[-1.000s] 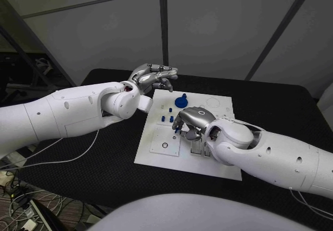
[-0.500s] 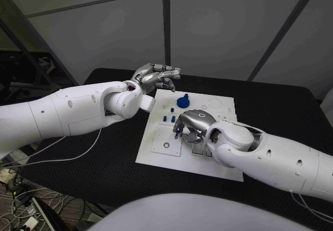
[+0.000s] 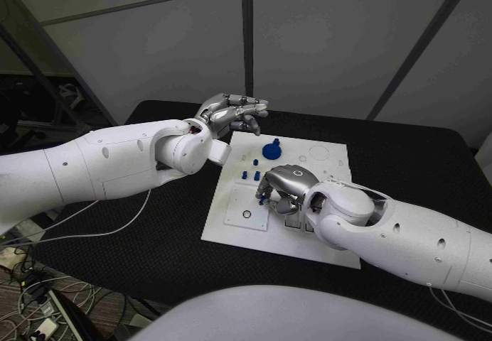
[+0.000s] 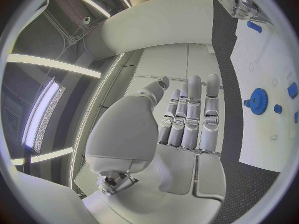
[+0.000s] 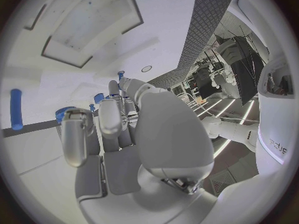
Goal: Assemble the parts on the task board
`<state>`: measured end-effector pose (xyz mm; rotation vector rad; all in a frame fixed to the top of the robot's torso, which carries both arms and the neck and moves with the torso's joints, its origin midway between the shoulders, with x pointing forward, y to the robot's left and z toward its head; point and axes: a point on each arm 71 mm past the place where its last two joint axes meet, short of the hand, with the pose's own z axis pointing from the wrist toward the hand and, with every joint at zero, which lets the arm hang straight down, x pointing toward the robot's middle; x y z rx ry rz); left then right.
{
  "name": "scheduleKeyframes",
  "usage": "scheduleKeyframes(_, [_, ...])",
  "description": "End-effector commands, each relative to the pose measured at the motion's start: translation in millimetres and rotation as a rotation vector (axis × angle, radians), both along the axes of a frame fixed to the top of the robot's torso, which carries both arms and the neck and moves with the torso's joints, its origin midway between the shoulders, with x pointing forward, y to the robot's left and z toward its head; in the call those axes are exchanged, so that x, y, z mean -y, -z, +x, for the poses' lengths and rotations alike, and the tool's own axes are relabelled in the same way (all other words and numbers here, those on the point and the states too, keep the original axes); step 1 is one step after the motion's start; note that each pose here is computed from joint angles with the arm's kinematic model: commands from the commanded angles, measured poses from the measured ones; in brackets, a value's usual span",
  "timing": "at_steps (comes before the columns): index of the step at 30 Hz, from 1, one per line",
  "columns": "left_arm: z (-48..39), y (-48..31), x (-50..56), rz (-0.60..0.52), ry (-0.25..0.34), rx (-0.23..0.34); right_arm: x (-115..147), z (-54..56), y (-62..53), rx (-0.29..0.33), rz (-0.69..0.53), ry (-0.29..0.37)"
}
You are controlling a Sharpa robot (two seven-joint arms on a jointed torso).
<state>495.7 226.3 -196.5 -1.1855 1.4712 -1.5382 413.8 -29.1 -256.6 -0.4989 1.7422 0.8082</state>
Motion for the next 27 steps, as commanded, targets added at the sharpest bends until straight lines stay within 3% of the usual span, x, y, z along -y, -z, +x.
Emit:
scheduleKeyframes(1, [0.4,-1.8,1.0,-0.009,0.011,0.006,-1,-0.6,0.8,0.000,-0.013,-0.015])
scheduleKeyframes(13, [0.4,-1.8,1.2,-0.010,0.013,0.005,0,0.3,4.6,0.000,-0.033,-0.013])
scheduleKeyframes(18, [0.6,-2.0,1.6,-0.010,0.014,0.005,1,-7.5,16.1,-0.017,-0.064,-0.032])
scheduleKeyframes(27, [0.6,-2.1,1.8,-0.010,0.017,0.003,0,-10.0,22.3,-0.025,-0.082,-0.038])
